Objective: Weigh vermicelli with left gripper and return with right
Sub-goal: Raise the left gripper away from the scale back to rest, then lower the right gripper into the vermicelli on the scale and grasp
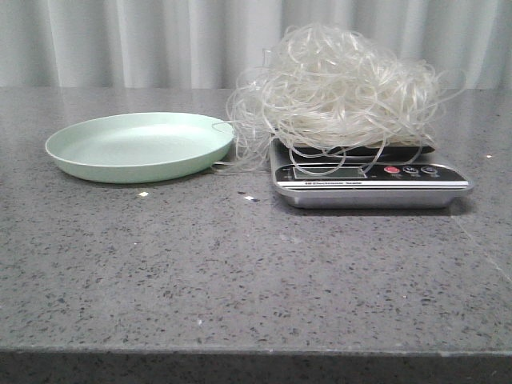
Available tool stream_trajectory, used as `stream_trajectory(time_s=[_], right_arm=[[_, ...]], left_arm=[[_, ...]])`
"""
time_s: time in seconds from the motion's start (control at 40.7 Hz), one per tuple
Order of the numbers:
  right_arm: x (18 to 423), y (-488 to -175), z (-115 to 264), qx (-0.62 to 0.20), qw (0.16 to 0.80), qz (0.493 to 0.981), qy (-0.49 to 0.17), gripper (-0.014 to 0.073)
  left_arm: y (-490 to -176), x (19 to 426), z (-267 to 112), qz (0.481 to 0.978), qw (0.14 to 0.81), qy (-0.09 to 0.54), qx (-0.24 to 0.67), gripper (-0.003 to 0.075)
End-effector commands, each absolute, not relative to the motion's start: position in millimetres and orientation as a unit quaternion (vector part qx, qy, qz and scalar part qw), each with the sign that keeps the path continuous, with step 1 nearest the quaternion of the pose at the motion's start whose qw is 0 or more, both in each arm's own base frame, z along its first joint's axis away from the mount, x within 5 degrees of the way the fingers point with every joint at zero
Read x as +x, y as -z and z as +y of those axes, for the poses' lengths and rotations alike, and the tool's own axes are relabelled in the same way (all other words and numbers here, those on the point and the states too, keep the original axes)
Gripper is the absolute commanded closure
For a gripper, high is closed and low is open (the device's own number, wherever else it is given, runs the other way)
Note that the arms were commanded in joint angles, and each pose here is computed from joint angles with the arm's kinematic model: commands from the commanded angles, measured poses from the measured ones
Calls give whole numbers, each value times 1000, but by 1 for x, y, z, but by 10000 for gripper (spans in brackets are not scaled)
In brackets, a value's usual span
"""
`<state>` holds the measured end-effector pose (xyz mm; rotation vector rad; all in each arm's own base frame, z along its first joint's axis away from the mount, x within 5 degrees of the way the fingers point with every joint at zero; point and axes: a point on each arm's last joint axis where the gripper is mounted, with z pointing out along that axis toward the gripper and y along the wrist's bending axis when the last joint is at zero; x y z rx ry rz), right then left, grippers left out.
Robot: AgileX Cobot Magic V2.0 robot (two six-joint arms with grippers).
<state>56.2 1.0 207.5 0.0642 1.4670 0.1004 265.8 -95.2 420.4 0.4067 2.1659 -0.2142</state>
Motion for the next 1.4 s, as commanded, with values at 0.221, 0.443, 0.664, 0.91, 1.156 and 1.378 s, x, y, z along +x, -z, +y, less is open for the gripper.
stream_trajectory(time_s=[0.221, 0.443, 0.664, 0.91, 1.156, 1.378], right_arm=[[52, -223, 0, 25, 793, 608, -41, 445], [51, -226, 0, 25, 802, 595, -41, 445], [47, -242, 0, 24, 822, 568, -42, 445], [33, -313, 0, 22, 836, 547, -44, 445], [55, -397, 1, 26, 815, 577, -51, 445], [101, -446, 6, 71, 765, 626, -135, 342]], left_arm=[[-398, 191, -43, 818, 563, 63, 100, 456], [-362, 146, -29, 791, 602, 52, 92, 587], [-336, 110, -22, 739, 666, 56, 85, 583], [-324, 101, -20, 738, 667, 56, 85, 583], [-324, 101, -20, 739, 666, 60, 82, 583], [-324, 101, -20, 739, 666, 60, 82, 583]])
